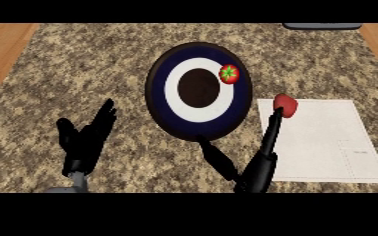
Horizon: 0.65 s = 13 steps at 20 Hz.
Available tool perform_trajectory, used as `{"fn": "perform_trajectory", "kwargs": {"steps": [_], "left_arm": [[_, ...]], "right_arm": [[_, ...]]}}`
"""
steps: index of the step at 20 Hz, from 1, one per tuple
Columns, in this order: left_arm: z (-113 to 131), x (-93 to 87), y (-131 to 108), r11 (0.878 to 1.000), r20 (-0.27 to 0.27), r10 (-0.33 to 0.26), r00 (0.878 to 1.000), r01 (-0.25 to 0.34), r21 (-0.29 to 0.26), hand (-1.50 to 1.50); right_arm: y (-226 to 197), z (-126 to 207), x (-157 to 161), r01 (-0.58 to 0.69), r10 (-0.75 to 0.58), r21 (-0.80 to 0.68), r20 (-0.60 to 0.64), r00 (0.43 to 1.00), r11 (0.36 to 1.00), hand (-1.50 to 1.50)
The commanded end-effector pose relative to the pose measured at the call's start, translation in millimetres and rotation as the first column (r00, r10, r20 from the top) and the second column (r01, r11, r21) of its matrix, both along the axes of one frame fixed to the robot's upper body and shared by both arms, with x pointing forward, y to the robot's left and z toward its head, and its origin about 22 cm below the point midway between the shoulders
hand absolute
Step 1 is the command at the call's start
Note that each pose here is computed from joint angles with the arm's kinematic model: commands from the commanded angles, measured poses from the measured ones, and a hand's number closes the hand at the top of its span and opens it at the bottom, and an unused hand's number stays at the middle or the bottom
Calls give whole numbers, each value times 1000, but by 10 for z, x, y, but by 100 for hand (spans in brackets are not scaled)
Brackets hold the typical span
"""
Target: Pick the tomato from the placemat and place it in the plate
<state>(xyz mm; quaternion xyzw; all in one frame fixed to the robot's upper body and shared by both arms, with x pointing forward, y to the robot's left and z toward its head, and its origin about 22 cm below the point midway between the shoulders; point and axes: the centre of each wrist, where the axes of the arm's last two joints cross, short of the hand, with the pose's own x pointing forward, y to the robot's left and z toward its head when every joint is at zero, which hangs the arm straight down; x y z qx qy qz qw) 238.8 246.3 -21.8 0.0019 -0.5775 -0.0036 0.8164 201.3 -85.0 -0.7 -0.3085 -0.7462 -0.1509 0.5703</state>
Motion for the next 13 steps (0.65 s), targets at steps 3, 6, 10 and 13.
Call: {"fn": "perform_trajectory", "kwargs": {"steps": [3, 6, 10, 13], "left_arm": [[-93, -66, 39, 1000, -36, -5, 999, 4, -5, 0], [-165, -7, -113, 1000, -57, 0, 998, 0, 5, 0], [-38, -80, 20, 1000, -46, -7, 999, 6, -21, 0], [-22, -97, -118, 1000, -50, 3, 999, -3, 7, 0]], "right_arm": [[187, -273, -511, -34, 32, -25, -60, 998, 999, -150], [111, -346, -698, -43, 38, -57, -86, 996, 997, -150], [135, -345, -571, -23, 19, -51, -75, 997, 998, -150], [102, -398, -775, -32, 25, -65, -104, 994, 997, -150]]}}
